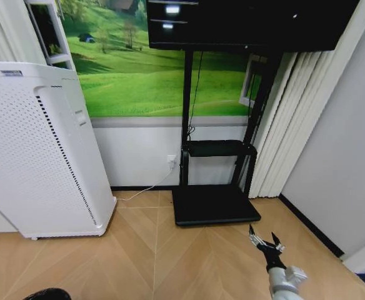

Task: Pick up the trash bin and place the garbage on the floor into it.

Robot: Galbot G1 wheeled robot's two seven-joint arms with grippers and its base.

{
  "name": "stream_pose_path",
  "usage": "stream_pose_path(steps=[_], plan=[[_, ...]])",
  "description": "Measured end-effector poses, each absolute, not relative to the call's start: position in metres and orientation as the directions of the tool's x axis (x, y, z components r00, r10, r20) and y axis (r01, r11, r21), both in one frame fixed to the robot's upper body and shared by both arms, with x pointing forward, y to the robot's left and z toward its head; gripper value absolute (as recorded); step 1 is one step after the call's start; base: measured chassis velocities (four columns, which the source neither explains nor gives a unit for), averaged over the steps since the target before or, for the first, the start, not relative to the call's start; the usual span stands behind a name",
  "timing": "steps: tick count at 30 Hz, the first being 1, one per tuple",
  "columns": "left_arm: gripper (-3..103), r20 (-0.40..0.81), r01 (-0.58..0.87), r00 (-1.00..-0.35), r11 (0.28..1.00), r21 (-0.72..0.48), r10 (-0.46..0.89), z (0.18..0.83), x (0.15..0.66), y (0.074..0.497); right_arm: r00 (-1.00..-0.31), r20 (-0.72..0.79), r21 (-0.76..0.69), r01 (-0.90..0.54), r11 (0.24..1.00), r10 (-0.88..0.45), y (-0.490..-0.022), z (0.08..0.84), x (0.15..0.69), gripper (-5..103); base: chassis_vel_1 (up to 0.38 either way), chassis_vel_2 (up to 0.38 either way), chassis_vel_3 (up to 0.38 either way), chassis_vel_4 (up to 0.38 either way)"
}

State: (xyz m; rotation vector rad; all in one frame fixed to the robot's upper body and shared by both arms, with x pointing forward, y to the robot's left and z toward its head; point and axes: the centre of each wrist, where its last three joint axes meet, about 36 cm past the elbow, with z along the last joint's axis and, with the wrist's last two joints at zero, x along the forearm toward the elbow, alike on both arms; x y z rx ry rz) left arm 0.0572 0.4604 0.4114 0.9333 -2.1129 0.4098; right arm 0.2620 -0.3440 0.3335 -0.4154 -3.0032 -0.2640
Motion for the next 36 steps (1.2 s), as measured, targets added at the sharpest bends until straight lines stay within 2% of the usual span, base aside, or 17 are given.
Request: stream_pose_path(steps=[9,11,12,14,15,17,18,24,26,28,29,30,31,32,33,34,36], plan=[[3,0.772,-0.73,-0.41,0.682,0.042,-0.486,0.406,0.053,0.459,-0.959,0.118,0.16,0.276,0.948,0.259,-0.346,0.335,0.268,100,0.0,0.0,0.0,0.0],[11,0.768,-0.731,-0.405,0.68,0.055,-0.497,0.404,0.053,0.463,-0.957,0.127,0.163,0.278,0.947,0.259,-0.344,0.332,0.267,100,0.0,0.0,0.0,0.0],[11,0.768,-0.731,-0.405,0.68,0.055,-0.497,0.404,0.053,0.463,-0.957,0.127,0.163,0.278,0.947,0.259,-0.344,0.332,0.267,100,0.0,0.0,0.0,0.0],[22,0.765,-0.729,-0.403,0.682,0.064,-0.503,0.403,0.054,0.465,-0.957,0.133,0.162,0.279,0.947,0.259,-0.344,0.328,0.264,100,0.0,0.0,0.0,0.0],[22,0.765,-0.729,-0.403,0.682,0.064,-0.503,0.403,0.054,0.465,-0.957,0.133,0.162,0.279,0.947,0.259,-0.344,0.328,0.264,100,0.0,0.0,0.0,0.0],[32,0.74,-0.688,-0.432,0.719,0.1,-0.516,0.4,0.051,0.47,-0.958,0.115,0.167,0.278,0.946,0.261,-0.344,0.325,0.263,100,0.0,0.0,0.0,0.0],[32,0.74,-0.688,-0.432,0.719,0.1,-0.516,0.4,0.051,0.47,-0.958,0.115,0.167,0.278,0.946,0.261,-0.344,0.325,0.263,100,0.0,0.0,0.0,0.0],[59,0.747,-0.658,-0.438,0.745,0.113,-0.5,0.4,0.041,0.468,-0.96,0.109,0.157,0.273,0.949,0.258,-0.345,0.324,0.265,100,0.0,0.0,0.0,0.0],[59,0.748,-0.657,-0.437,0.745,0.115,-0.5,0.4,0.04,0.467,-0.96,0.108,0.157,0.273,0.949,0.258,-0.345,0.324,0.267,100,0.0,0.0,0.0,0.0],[70,0.748,-0.656,-0.435,0.745,0.116,-0.5,0.4,0.038,0.467,-0.96,0.107,0.157,0.273,0.949,0.258,-0.345,0.324,0.268,100,0.0,0.0,0.0,0.0],[70,0.748,-0.656,-0.435,0.745,0.116,-0.5,0.4,0.038,0.467,-0.96,0.107,0.157,0.273,0.949,0.258,-0.345,0.324,0.268,100,0.0,0.0,0.0,0.0],[81,0.749,-0.656,-0.435,0.746,0.117,-0.5,0.401,0.036,0.466,-0.96,0.106,0.156,0.272,0.949,0.258,-0.346,0.325,0.271,100,0.0,0.0,0.0,0.0],[86,0.746,-0.652,-0.439,0.749,0.119,-0.501,0.406,0.03,0.466,-0.961,0.108,0.157,0.269,0.95,0.255,-0.346,0.326,0.275,100,0.0,0.0,0.0,0.0],[86,0.746,-0.652,-0.439,0.749,0.119,-0.501,0.406,0.03,0.466,-0.961,0.108,0.157,0.269,0.95,0.255,-0.346,0.326,0.275,100,0.0,0.0,0.0,0.0],[92,0.74,-0.646,-0.447,0.754,0.121,-0.502,0.41,0.028,0.466,-0.962,0.109,0.16,0.267,0.95,0.252,-0.345,0.326,0.278,100,0.0,0.0,0.0,0.0],[92,0.725,-0.624,-0.474,0.772,0.124,-0.5,0.418,0.025,0.466,-0.963,0.111,0.163,0.262,0.951,0.246,-0.343,0.326,0.281,100,0.0,0.0,0.0,0.0],[99,0.654,-0.5,-0.598,0.853,0.148,-0.464,0.434,0.027,0.47,-0.968,0.139,0.156,0.229,0.961,0.209,-0.341,0.327,0.278,100,0.0,0.0,0.0,0.0]])
